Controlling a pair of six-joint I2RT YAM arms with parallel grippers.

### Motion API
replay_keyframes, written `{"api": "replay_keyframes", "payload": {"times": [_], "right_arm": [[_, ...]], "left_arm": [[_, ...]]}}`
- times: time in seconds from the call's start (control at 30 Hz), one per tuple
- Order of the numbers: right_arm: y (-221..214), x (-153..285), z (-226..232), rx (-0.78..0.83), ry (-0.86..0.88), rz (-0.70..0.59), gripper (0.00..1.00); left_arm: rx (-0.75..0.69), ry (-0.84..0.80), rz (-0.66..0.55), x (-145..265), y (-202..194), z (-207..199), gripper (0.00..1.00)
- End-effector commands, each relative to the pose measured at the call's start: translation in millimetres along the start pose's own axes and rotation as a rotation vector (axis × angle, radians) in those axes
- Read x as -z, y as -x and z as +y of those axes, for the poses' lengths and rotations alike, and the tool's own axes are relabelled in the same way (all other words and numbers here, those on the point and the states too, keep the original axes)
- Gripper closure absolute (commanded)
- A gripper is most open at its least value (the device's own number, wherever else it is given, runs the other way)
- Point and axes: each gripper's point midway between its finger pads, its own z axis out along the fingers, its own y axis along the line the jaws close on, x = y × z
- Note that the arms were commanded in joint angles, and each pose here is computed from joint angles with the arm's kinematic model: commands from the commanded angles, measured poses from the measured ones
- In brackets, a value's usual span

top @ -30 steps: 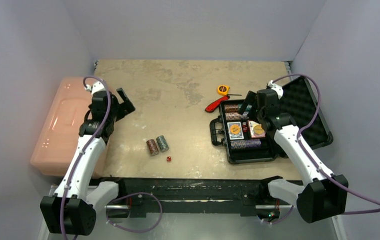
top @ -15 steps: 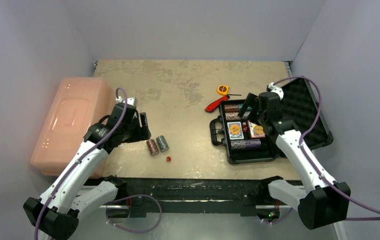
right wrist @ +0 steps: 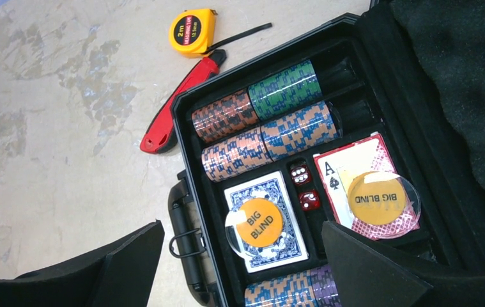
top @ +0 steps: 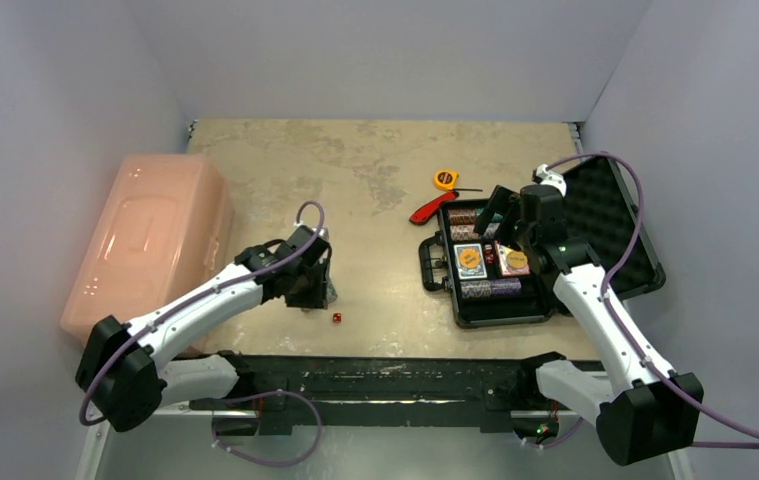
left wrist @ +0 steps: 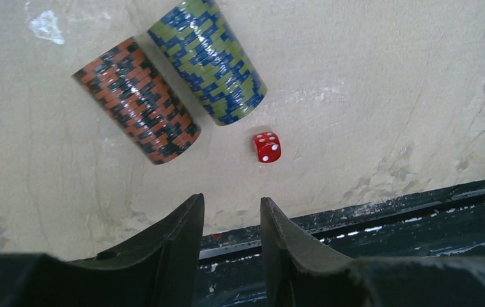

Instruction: Pack up texas hold em set

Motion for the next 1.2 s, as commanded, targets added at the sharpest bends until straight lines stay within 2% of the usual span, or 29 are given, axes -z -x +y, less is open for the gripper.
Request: {"api": "replay_keyframes", "payload": {"times": [0.0, 0.27, 0.47, 0.77, 1.17], "right_arm": [[9, 3, 5, 0.011, 0.025, -0.034, 0.01], [12, 1, 8, 0.014, 0.033, -0.031, 0.01], [15, 1, 9, 0.021, 0.032, -0.034, 0.01], [16, 1, 9, 0.024, 0.029, -0.035, 0.01], [17, 0, 11, 0.028, 0.031, -0.031, 0.01]], "left_arm": [[-0.001, -0.022, -0.030, -13, 13, -24, 0.64], [-0.027, 0.024, 0.011, -36, 7, -33, 0.67], [-0.045, 0.013, 0.011, -46, 4, -43, 0.61], [-0.054, 0.077, 0.028, -57, 0, -36, 0.55], [-0.047, 0.098, 0.063, -71, -12, -37, 0.63]]}}
